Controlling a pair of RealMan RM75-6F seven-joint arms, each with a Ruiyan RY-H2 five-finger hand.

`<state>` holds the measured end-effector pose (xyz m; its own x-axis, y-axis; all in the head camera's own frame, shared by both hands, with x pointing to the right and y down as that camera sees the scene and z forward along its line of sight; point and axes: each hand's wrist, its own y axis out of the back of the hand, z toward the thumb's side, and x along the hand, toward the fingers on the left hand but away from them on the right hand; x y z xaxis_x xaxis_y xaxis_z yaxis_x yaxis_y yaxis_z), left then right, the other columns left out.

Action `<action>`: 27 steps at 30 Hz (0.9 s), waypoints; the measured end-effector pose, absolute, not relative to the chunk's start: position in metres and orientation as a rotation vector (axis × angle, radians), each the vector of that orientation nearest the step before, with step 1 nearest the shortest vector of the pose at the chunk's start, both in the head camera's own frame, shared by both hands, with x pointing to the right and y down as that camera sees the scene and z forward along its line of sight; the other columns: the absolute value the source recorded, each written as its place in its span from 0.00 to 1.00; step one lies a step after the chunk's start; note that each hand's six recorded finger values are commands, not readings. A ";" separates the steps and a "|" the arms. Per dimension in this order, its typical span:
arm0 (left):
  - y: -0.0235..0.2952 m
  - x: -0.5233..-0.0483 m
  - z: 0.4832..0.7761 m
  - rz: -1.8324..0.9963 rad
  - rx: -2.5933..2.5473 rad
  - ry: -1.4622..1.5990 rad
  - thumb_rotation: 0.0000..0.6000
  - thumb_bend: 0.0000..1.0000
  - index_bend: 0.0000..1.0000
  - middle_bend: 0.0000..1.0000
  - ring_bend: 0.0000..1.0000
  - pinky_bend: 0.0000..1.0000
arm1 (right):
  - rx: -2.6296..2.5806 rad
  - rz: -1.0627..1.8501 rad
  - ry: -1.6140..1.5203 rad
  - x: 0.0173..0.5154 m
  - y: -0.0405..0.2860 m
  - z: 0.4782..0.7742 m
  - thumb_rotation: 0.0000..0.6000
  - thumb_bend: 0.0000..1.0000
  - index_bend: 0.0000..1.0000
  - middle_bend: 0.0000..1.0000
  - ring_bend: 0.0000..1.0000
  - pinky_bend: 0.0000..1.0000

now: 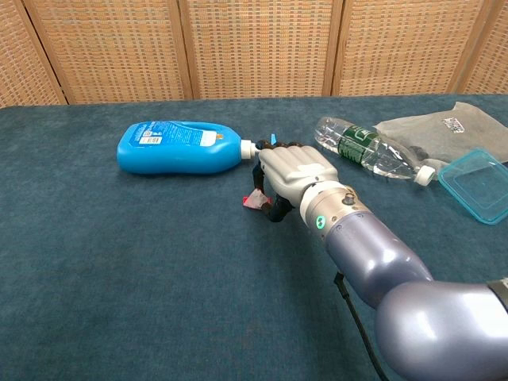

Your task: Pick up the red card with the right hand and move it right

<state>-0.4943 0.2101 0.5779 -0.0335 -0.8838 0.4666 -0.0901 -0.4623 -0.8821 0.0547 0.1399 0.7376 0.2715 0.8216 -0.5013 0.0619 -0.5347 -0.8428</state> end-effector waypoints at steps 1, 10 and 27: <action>0.210 -0.494 0.578 -1.563 -1.597 1.041 1.00 0.15 0.00 0.00 0.00 0.05 | -1.816 1.325 -0.804 0.055 0.139 0.737 1.00 0.59 0.60 0.01 0.00 0.00; 0.210 -0.494 0.577 -1.561 -1.595 1.042 1.00 0.15 0.00 0.00 0.00 0.05 | -1.798 1.310 -0.845 0.061 0.129 0.727 1.00 0.59 0.60 0.02 0.00 0.00; 0.211 -0.491 0.576 -1.552 -1.594 1.034 1.00 0.15 0.00 0.00 0.00 0.05 | -1.775 1.242 -0.970 0.088 0.104 0.693 1.00 0.59 0.60 0.02 0.00 0.00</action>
